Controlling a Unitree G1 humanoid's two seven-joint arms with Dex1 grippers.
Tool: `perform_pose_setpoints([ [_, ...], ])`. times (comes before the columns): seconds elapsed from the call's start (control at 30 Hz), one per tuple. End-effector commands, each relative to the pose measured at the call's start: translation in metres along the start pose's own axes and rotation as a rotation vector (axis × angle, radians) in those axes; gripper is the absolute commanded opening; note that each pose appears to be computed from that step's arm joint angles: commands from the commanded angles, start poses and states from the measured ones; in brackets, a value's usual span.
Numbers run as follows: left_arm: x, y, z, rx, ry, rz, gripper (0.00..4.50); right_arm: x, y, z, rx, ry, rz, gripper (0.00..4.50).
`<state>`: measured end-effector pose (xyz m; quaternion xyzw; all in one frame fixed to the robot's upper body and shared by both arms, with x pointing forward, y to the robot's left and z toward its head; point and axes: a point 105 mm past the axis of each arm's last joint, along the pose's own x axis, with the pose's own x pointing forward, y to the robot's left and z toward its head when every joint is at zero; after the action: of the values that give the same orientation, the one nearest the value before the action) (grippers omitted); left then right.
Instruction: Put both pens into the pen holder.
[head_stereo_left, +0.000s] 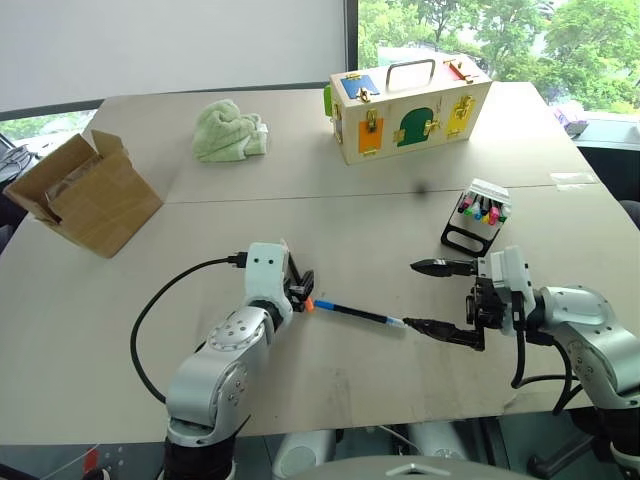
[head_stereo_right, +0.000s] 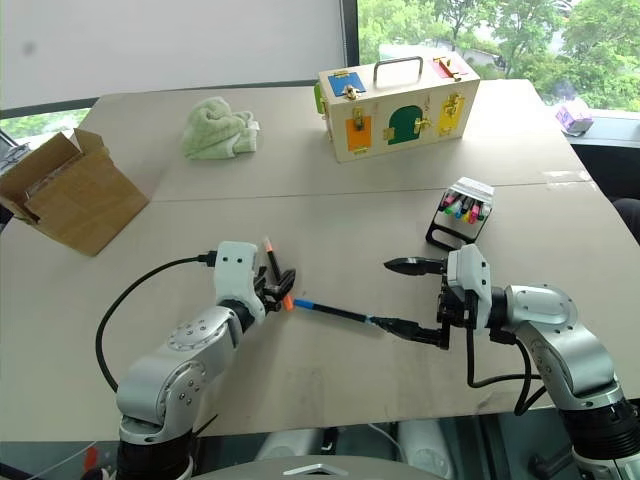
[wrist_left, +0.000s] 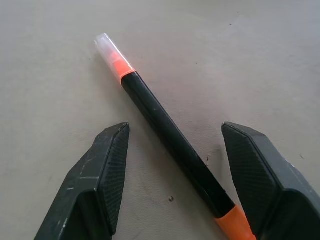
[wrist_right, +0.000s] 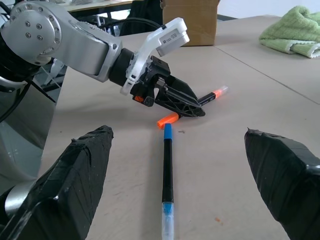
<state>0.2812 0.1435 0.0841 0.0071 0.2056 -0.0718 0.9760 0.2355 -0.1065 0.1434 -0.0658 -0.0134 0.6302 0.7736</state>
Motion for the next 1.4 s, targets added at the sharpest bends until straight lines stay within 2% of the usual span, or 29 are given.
perform_pose_setpoints([
  [0.03,-0.001,0.008,-0.033,0.005,0.171,0.037,3.00,0.000,0.002,0.009,-0.036,-0.016,0.013,4.48],
  [0.13,-0.007,0.020,-0.042,0.020,0.227,0.088,2.13,0.000,0.001,0.010,-0.036,-0.021,0.009,4.50],
  [0.27,-0.012,0.031,-0.048,0.114,0.246,0.162,0.36,0.003,0.002,0.005,-0.057,0.013,0.025,4.50],
  [0.3,-0.013,0.035,-0.049,0.142,0.249,0.193,0.03,0.004,0.003,0.003,-0.076,0.034,0.046,4.50],
  [0.47,-0.014,0.048,-0.050,0.120,0.226,0.272,0.03,0.011,0.000,0.004,-0.080,0.033,0.045,4.50],
  [0.57,-0.010,0.040,-0.023,-0.011,0.019,0.182,0.03,0.023,-0.018,0.009,-0.050,0.021,-0.062,4.50],
  [0.6,-0.008,0.035,-0.017,-0.062,-0.025,0.131,0.03,0.027,-0.022,0.012,-0.014,-0.002,-0.089,4.50],
  [0.63,-0.009,0.021,-0.004,-0.136,-0.114,-0.001,0.03,0.035,-0.026,0.017,0.052,-0.037,-0.125,4.50],
  [0.7,-0.021,-0.005,0.019,-0.126,-0.262,-0.229,0.03,0.048,-0.033,0.020,0.196,-0.038,-0.183,4.50],
  [0.77,-0.033,-0.020,0.027,-0.117,-0.326,-0.372,0.03,0.059,-0.036,0.020,0.288,-0.007,-0.196,4.50],
  [0.87,-0.049,-0.036,0.033,-0.123,-0.379,-0.559,0.03,0.080,-0.038,0.034,0.447,-0.070,-0.166,4.50],
  [0.97,-0.054,-0.042,0.034,-0.095,-0.396,-0.625,0.03,0.093,-0.037,0.041,0.566,-0.092,-0.142,4.50],
  [1.23,-0.061,-0.051,0.038,-0.015,-0.452,-0.706,0.03,0.109,-0.028,0.049,0.659,-0.098,-0.131,4.50],
  [1.27,-0.060,-0.052,0.037,-0.016,-0.451,-0.706,0.00,0.109,-0.027,0.050,0.652,-0.103,-0.128,3.96],
  [1.3,-0.060,-0.052,0.037,-0.019,-0.449,-0.706,0.00,0.109,-0.026,0.051,0.648,-0.105,-0.122,3.66],
  [1.33,-0.059,-0.052,0.036,-0.029,-0.445,-0.703,0.00,0.109,-0.025,0.052,0.647,-0.105,-0.118,3.11],
  [1.4,-0.056,-0.051,0.035,-0.037,-0.436,-0.697,0.00,0.109,-0.024,0.052,0.650,-0.106,-0.110,2.35],
])
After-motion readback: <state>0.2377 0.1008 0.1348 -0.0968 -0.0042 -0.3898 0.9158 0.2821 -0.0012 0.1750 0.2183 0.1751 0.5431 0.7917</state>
